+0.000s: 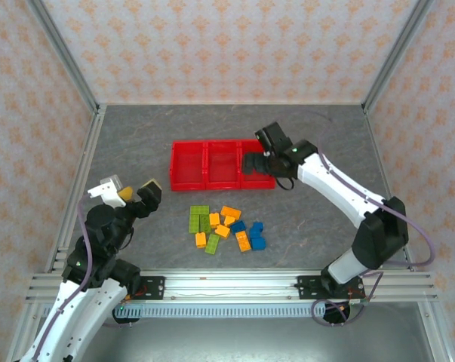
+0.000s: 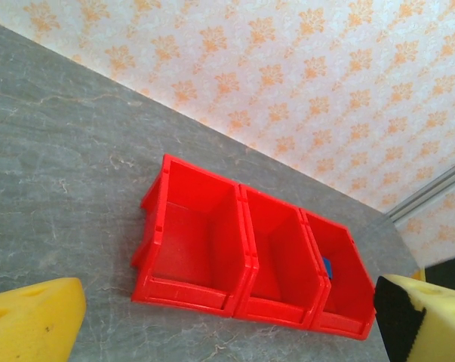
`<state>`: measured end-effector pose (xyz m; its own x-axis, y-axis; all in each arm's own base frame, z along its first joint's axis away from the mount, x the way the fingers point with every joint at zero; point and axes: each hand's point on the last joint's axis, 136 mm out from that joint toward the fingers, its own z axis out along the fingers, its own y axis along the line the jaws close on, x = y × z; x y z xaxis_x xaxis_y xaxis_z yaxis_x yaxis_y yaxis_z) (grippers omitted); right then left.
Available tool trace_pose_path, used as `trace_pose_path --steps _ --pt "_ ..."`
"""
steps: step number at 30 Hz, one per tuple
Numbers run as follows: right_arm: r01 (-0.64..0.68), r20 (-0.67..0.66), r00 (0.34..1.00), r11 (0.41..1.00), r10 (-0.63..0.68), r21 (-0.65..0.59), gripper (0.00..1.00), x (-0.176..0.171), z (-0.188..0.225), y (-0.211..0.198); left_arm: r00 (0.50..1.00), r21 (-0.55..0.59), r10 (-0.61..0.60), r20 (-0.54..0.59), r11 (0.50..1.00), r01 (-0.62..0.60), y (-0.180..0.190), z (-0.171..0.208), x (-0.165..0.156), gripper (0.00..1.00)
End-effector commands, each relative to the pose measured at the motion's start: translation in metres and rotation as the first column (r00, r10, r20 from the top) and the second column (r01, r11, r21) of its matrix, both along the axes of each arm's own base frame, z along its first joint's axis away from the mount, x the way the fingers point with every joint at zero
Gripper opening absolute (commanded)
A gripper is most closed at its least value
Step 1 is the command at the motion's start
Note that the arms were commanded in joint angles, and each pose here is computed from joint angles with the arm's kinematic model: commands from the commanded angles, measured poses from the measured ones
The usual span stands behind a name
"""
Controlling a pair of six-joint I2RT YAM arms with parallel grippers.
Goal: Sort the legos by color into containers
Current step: Place the lego in the container, then pick up the lego from the bottom-center of the table.
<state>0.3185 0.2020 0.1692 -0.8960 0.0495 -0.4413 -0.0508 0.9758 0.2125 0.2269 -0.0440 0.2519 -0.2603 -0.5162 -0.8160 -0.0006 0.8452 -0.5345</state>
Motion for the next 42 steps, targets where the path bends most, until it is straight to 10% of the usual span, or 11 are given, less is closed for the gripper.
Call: trace_pose_path --steps 1,17,42 --pt "0.045 -0.110 0.993 0.999 -0.045 -0.003 1.00 -0.038 -0.025 -0.007 0.999 -0.002 -0.036 0.025 0.999 0.036 -0.006 0.003 0.002 0.99" --pt "-0.016 -0.339 0.940 0.997 0.041 0.076 0.69 -0.147 -0.099 0.032 0.996 0.006 -0.085 0.023 0.996 0.085 -0.015 0.001 0.004 0.99" --pt "-0.047 -0.348 0.937 0.992 0.003 -0.121 0.49 -0.138 -0.128 0.023 0.992 -0.003 -0.116 0.058 0.993 0.117 -0.020 0.007 0.000 0.99"
